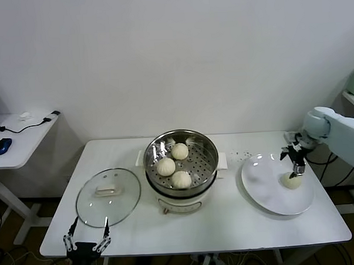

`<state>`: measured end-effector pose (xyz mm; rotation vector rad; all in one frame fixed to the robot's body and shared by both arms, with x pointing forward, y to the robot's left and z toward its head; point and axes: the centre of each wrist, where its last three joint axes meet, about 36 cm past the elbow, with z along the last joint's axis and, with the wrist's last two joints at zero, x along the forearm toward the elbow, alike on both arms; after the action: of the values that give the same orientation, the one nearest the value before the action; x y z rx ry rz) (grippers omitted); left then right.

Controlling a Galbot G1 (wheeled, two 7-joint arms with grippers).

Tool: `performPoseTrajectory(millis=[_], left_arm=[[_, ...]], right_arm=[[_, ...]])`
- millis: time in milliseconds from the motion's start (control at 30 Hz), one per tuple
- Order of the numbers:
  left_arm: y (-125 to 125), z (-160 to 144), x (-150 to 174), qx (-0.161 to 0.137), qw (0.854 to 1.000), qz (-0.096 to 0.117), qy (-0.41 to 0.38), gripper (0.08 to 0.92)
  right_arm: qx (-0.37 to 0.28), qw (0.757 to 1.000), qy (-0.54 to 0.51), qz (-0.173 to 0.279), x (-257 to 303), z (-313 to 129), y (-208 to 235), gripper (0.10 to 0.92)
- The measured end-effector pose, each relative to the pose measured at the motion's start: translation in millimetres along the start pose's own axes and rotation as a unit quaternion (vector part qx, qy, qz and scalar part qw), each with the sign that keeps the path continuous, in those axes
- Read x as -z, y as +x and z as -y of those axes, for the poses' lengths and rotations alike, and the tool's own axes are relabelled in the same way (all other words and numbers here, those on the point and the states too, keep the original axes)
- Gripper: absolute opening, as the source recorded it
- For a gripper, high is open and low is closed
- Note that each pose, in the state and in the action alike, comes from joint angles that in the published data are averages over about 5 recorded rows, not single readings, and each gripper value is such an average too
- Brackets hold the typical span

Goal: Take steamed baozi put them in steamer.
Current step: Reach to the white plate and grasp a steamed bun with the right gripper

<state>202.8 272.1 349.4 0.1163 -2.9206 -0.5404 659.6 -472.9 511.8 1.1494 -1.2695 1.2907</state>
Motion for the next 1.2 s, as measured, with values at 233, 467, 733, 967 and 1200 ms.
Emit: performPoseTrajectory(millis=[233,467,733,967,1200], left_arm=[[-1,2,-1,0.001,1.000,-0.003,-0.001,0.823],[-5,6,0,0.001,1.000,-0.004,-0.001,0.823],[-6,5,0,0.003,1.000,-0.004,-0.003,0.823],[-5,5,0,0.003,1.000,-0.005,-0.004,0.823],[-4,6,-1,0.001,1.000,-0.006,-0.005,0.823]], right_arm=[[0.004,1.000,-0.021,-0.013,-21,-3,-25,0.823],[0.005,0.999,-0.034,-0.016,-27,0,-41,0.823],[0.014,0.999,-0.040,-0.014,-22,4,-55,0.823],[0.020,0.999,-0.045,-0.014,-23,5,-61,0.783],[0.023,0.998,-0.050,-0.008,-24,5,-62,0.634]])
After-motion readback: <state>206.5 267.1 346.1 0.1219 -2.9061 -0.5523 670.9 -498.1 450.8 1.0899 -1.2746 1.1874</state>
